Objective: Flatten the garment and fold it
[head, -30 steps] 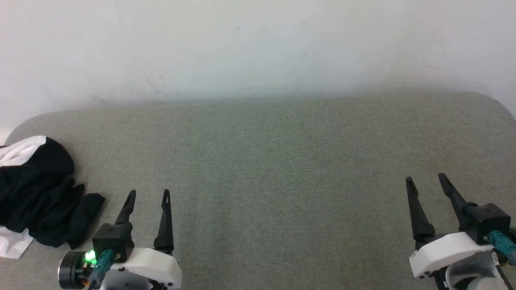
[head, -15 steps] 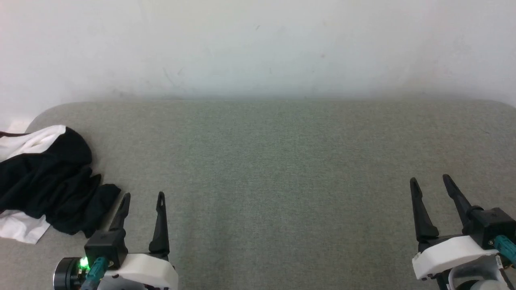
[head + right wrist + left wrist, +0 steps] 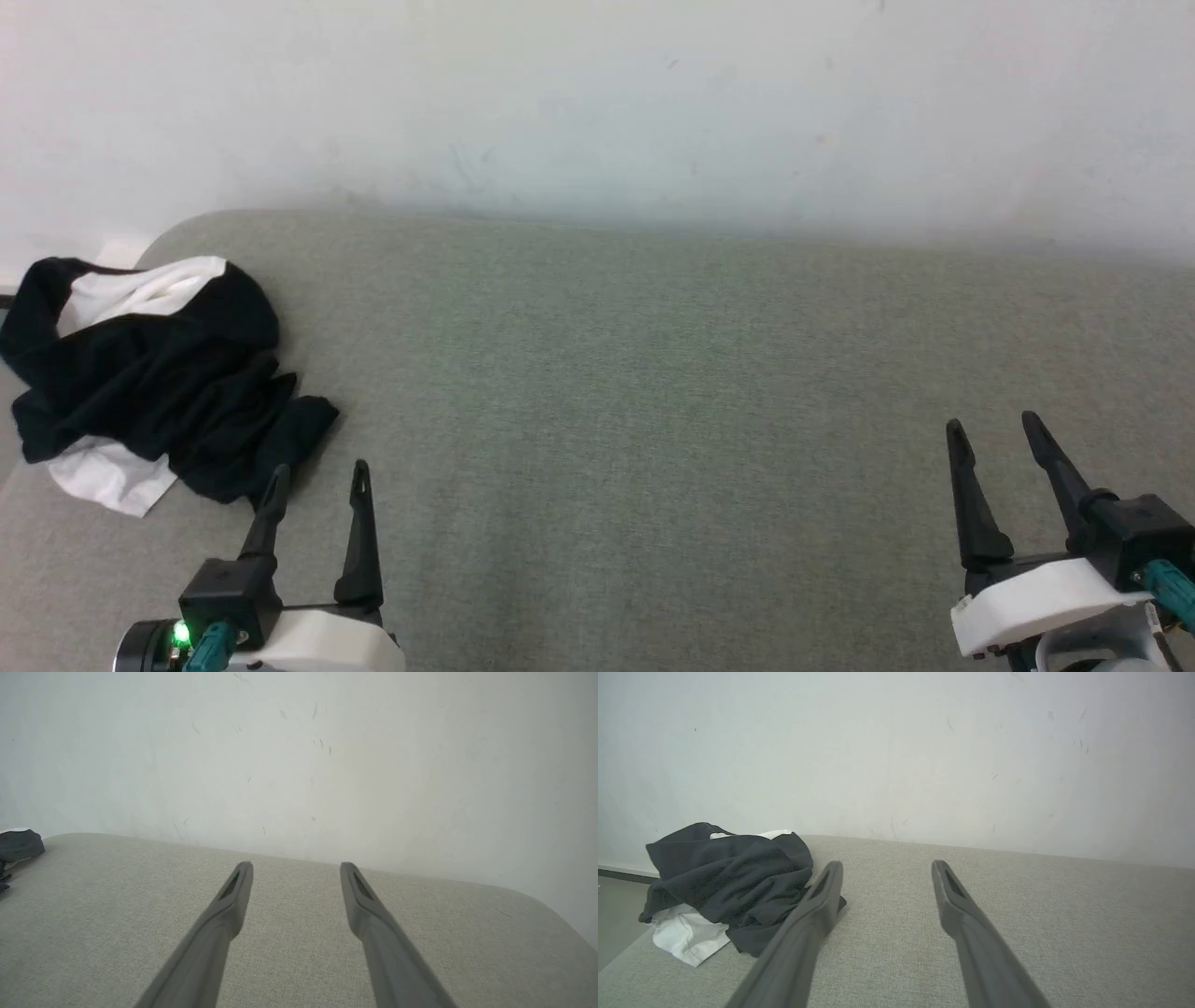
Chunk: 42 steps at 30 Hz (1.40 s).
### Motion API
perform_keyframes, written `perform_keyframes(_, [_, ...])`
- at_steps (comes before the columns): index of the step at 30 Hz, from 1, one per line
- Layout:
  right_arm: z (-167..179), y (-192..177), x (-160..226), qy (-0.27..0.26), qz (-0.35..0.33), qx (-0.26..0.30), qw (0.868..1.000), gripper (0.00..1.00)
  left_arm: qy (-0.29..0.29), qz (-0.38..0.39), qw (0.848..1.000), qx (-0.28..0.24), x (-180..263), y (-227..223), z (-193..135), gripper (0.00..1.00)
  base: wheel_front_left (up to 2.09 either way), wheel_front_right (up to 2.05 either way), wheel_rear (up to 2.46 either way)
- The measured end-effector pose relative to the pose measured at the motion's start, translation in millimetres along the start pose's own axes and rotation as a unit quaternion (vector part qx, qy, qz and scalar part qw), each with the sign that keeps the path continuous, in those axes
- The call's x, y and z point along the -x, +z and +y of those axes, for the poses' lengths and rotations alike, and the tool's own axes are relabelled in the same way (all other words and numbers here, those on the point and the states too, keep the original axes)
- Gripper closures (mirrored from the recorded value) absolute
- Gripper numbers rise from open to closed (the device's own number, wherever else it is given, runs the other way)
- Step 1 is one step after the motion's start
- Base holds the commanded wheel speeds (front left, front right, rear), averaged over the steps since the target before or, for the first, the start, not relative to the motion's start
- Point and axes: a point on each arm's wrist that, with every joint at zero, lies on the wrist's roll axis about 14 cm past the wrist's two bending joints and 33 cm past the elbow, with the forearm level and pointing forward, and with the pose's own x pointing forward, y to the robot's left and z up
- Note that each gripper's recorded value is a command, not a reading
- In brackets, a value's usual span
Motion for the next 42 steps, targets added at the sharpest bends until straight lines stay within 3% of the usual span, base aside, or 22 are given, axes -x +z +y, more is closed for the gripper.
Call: perform_keyframes(42, [104,0,-36,0.153,-0.025,-0.031,0.987,0.00,0.178,-0.025,0.984,0.017,96,5,97,0.00,0.00,0.00,0.00])
